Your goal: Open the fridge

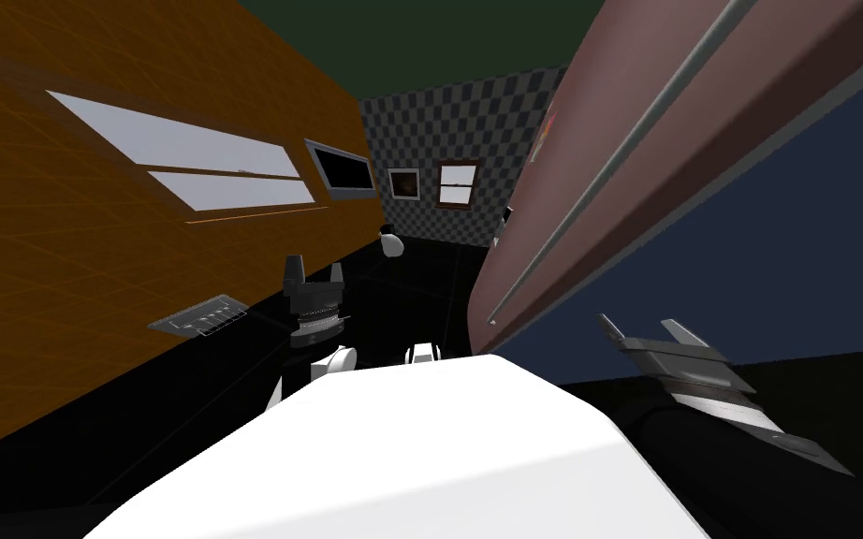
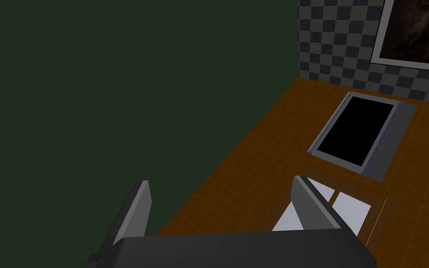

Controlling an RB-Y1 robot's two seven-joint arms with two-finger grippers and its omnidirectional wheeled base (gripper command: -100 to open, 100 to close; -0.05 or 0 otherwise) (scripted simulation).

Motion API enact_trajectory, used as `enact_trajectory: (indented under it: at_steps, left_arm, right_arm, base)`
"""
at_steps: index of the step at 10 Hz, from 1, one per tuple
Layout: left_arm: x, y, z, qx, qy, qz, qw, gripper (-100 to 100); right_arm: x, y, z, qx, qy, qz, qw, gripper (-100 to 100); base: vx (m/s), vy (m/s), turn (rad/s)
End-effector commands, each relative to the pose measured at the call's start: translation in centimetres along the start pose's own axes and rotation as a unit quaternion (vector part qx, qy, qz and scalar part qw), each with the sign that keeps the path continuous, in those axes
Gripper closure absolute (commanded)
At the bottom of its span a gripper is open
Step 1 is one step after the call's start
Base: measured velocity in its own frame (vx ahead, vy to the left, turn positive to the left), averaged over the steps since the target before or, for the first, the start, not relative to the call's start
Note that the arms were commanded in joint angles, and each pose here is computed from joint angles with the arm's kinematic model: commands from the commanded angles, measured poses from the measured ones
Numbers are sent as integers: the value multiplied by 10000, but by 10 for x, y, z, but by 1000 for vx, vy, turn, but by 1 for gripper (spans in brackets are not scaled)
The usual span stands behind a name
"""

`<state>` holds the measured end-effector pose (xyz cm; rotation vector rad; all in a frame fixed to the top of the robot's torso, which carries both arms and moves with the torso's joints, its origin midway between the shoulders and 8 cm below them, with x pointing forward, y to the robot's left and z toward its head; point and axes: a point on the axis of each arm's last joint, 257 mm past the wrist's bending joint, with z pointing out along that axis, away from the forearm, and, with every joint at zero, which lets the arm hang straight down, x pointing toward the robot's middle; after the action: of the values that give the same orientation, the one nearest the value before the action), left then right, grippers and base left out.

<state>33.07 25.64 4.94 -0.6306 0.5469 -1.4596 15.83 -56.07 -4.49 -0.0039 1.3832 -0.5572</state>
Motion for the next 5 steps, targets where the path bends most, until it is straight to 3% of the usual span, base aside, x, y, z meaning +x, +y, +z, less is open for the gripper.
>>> enact_trajectory:
  at_steps: [1,2,5]
  left_arm:
    - [0,0,0,0,0,0,10000,0]
    - [0,0,0,0,0,0,10000,0]
    - [0,0,0,0,0,0,10000,0]
  right_arm:
    - [-3,-18,-9,57,138,-620,9980,-100]
    - [-7,-34,-15,99,255,-991,9947,-100]
    - [-11,-50,-21,125,369,-1575,9867,-100]
  base:
    - [73,67,34]
    - [81,60,80]
    - [75,63,52]
